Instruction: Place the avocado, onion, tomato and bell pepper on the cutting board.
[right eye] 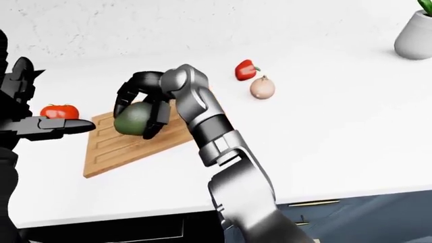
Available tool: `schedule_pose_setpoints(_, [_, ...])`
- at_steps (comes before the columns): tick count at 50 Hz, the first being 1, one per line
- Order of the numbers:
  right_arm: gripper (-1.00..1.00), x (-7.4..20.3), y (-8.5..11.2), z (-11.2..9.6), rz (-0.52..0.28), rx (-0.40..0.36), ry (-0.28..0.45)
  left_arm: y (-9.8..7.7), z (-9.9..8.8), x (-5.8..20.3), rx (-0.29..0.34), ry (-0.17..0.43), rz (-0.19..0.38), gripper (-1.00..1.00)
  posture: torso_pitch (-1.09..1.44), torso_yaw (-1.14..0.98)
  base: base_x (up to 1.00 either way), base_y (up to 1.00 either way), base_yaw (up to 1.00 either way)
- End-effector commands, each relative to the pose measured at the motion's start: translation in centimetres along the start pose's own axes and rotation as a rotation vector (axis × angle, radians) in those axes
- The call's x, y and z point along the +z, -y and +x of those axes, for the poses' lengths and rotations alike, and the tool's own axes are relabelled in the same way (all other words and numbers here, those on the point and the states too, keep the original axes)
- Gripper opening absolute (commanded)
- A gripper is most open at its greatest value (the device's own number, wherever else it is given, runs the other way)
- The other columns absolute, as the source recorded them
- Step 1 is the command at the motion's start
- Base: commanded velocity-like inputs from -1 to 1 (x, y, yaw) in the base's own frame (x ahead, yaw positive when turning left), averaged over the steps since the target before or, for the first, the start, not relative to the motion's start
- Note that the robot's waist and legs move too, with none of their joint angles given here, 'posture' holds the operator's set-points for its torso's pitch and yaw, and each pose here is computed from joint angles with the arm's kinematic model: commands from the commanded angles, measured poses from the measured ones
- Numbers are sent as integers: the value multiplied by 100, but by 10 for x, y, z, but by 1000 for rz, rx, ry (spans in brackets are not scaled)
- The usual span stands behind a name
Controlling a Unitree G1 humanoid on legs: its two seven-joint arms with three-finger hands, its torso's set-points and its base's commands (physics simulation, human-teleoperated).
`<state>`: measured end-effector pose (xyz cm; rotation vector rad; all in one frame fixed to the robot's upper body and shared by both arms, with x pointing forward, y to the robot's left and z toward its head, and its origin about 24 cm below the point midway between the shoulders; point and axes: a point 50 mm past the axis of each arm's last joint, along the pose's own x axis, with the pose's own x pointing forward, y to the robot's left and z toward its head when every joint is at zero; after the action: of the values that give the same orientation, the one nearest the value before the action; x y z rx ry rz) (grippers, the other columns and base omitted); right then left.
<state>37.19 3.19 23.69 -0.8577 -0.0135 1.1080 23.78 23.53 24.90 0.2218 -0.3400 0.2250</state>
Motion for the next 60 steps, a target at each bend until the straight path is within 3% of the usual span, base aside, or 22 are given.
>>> schedule_pose_setpoints(1, [1,20,10,-7,-59,-47,63,-3,-1,13,18,78,13,100,0,0,0,0,0])
schedule_pose_setpoints(18, [66,19,9,-7,-57,-38,66,-6,-3,13,22,77,16,100,0,0,0,0,0])
schedule_pose_setpoints(28, [86,22,12,-9,-61,-48,75,-6,0,16,21,83,15,100,0,0,0,0,0])
schedule_pose_setpoints(34, [95,28,31,-22,-59,-109,75,-7,0,17,22,84,16,100,0,0,0,0,0])
schedule_pose_setpoints(44, [100,26,66,-49,-46,-259,43,-9,-1,18,28,86,21,100,0,0,0,0,0])
schedule_pose_setpoints(47, [100,25,79,-60,-34,-359,27,-10,-1,17,31,85,26,100,0,0,0,0,0])
schedule_pose_setpoints(49, [100,18,89,-69,-7,-445,-9,-11,-2,17,35,85,26,100,0,0,0,0,0])
schedule_pose_setpoints(50, [100,12,93,-73,-31,-474,-41,-11,-2,17,35,85,25,100,0,0,0,0,0])
schedule_pose_setpoints(53, [100,5,102,-85,27,-558,-68,-12,-2,16,40,84,35,100,0,0,0,0,0])
schedule_pose_setpoints(56, [100,-8,117,-107,85,-704,-123,-12,-3,15,39,83,35,100,0,0,0,0,0])
schedule_pose_setpoints(60, [100,-22,124,-122,117,-780,-166,-13,-4,15,43,83,37,100,0,0,0,0,0])
